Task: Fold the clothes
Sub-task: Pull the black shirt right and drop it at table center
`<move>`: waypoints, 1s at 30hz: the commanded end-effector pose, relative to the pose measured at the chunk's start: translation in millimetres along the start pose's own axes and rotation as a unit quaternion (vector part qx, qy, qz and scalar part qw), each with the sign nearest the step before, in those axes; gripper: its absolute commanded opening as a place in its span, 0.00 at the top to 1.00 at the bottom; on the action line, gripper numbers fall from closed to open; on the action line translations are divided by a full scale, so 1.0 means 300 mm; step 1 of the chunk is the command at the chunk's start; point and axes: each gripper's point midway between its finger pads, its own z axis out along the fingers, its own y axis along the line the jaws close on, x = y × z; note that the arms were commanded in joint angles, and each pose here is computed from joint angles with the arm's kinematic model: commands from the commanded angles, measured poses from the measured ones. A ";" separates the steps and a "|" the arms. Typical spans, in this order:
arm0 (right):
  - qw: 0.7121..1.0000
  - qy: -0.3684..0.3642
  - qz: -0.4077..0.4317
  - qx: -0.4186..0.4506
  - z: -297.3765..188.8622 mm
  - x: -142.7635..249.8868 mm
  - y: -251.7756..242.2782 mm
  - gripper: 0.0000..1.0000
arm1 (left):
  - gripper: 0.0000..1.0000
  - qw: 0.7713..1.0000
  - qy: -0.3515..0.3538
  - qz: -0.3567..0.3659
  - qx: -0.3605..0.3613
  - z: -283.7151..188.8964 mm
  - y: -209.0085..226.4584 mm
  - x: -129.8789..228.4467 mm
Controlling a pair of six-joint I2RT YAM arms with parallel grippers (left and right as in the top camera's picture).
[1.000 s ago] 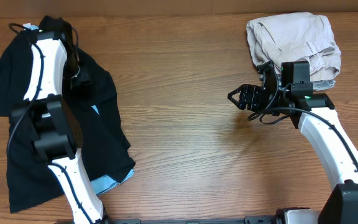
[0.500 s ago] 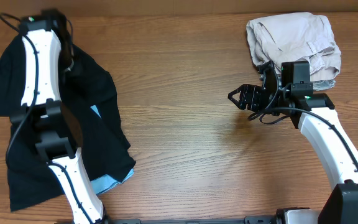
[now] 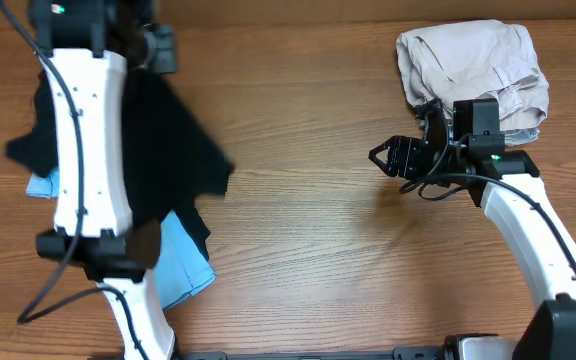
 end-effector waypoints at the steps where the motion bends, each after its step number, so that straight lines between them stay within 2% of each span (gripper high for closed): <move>1: 0.997 -0.065 -0.033 -0.011 -0.152 -0.098 0.102 0.36 | 0.96 0.992 -0.085 0.069 0.065 -0.159 -0.220 -0.050; 11: 0.979 -0.194 -0.022 0.057 -0.615 -0.183 0.134 0.34 | 0.96 0.961 -0.184 0.146 0.144 -0.244 -0.582 -0.119; 17: 0.975 -0.210 -0.009 0.070 -0.673 -0.159 0.118 0.34 | 0.96 0.964 -0.160 0.157 0.145 -0.159 -0.635 -0.103; 23: 0.979 -0.189 -0.002 0.077 -0.644 -0.150 0.089 0.33 | 0.96 0.974 -0.093 0.160 0.129 0.048 -0.645 -0.064; 24: 0.980 -0.186 0.001 0.078 -0.638 -0.150 0.084 0.33 | 0.84 0.976 -0.077 0.162 0.123 0.088 -0.642 -0.049; 25: 0.980 -0.181 0.004 0.078 -0.631 -0.149 0.077 0.33 | 0.67 0.978 -0.059 0.163 0.115 0.130 -0.635 -0.030; 26: 0.981 -0.177 0.007 0.079 -0.625 -0.148 0.072 0.33 | 0.48 0.980 -0.042 0.164 0.108 0.165 -0.624 -0.013; 27: 0.982 -0.173 0.010 0.079 -0.618 -0.148 0.065 0.33 | 0.23 0.981 -0.021 0.163 0.099 0.206 -0.609 0.008; 28: 0.982 -0.170 0.013 0.079 -0.612 -0.148 0.060 0.33 | 0.08 0.982 -0.002 0.162 0.092 0.236 -0.592 0.029; 29: 0.983 -0.165 0.016 0.080 -0.604 -0.148 0.053 0.33 | 0.01 0.985 0.021 0.153 0.081 0.269 -0.564 0.052; 30: 0.983 -0.162 0.018 0.080 -0.598 -0.149 0.048 0.33 | 0.00 0.987 0.043 0.138 0.070 0.293 -0.532 0.074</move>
